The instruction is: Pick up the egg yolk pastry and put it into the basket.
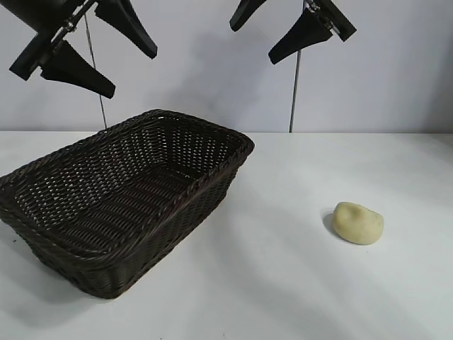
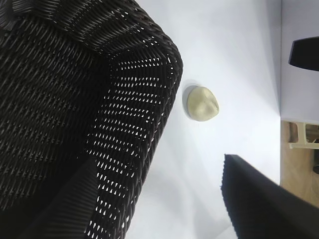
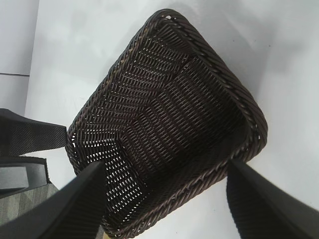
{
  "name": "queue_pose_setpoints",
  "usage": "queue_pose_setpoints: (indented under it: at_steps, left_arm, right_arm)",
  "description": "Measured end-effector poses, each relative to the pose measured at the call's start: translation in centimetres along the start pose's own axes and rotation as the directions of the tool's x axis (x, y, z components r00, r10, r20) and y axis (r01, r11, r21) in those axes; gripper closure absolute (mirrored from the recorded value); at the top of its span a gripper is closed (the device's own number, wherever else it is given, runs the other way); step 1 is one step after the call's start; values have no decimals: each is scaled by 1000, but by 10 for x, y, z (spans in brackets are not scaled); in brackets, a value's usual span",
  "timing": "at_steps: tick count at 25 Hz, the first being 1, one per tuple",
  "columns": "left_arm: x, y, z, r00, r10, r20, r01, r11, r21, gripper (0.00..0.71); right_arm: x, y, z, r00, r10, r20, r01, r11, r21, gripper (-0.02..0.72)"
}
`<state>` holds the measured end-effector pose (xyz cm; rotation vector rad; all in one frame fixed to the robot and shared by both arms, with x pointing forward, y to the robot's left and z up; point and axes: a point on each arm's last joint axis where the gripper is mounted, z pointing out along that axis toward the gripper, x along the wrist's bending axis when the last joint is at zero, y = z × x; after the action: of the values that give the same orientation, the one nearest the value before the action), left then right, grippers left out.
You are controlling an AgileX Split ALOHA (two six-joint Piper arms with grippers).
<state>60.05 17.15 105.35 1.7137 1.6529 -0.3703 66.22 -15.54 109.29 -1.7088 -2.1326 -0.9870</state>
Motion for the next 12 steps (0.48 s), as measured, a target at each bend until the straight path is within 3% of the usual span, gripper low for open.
queue_pose_setpoints:
  at_steps: [3,7,12]
  left_arm:
    - [-1,-4,-1,999,-41,3,41,999,35,199]
    - [-10,-7,-19,999,-45,-22,45,999,8,199]
    - [-22,-17,-53,990,-77,-120,70,996,-56,199]
  right_arm:
    - [0,0,0,1000,0,0,0,1000,0,209]
    - [0,0,0,1000,0,0,0,1000,0,209]
    - [0,0,0,1000,0,0,0,1000,0,209]
